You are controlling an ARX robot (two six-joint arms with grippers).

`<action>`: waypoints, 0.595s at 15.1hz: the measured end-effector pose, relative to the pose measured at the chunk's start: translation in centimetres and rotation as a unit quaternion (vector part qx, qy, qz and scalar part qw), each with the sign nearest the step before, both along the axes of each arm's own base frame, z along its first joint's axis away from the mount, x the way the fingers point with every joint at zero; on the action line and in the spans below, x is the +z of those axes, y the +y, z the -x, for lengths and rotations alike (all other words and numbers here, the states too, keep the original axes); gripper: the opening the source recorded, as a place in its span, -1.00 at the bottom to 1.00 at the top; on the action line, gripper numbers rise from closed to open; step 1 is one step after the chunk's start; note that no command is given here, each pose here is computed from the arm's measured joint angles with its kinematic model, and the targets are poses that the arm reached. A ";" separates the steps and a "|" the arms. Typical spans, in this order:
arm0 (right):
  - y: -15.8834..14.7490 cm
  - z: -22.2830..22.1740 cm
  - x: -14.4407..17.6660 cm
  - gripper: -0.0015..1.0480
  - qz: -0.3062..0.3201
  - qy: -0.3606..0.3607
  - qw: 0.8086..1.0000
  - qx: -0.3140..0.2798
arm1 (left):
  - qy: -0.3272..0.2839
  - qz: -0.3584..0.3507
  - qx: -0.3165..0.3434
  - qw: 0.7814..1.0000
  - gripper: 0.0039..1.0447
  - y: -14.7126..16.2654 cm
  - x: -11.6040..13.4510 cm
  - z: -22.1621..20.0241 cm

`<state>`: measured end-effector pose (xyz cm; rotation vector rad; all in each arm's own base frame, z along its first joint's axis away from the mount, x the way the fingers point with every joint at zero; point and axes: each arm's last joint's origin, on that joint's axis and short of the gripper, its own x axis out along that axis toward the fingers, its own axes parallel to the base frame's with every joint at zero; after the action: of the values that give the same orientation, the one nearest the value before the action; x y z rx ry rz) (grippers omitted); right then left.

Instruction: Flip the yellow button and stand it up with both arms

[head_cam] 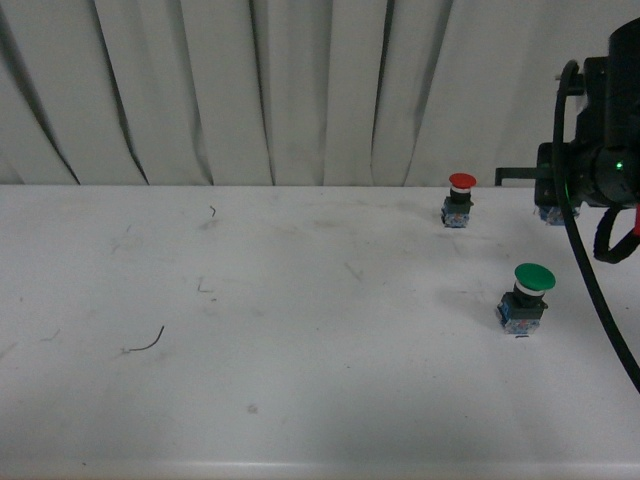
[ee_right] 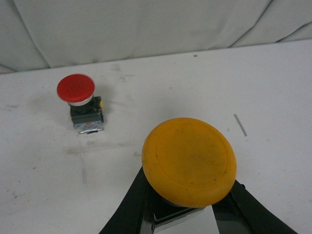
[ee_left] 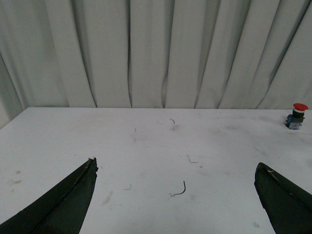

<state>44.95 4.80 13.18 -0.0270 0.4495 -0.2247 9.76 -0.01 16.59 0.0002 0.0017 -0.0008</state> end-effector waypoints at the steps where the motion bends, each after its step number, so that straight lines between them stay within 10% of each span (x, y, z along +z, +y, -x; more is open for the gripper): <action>1: 0.3 -0.2 -0.2 -0.46 -0.003 0.005 1.000 0.001 | 0.000 0.000 0.000 1.000 0.88 0.0 0.0 0.0; 9: 2.2 -3.4 -1.6 -0.46 -0.020 0.029 0.999 0.006 | 0.000 0.000 0.000 1.000 0.88 0.0 0.0 0.0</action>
<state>48.31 7.02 11.53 0.0033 0.5118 -0.2042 9.76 -0.01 16.59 0.0006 0.0017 -0.0004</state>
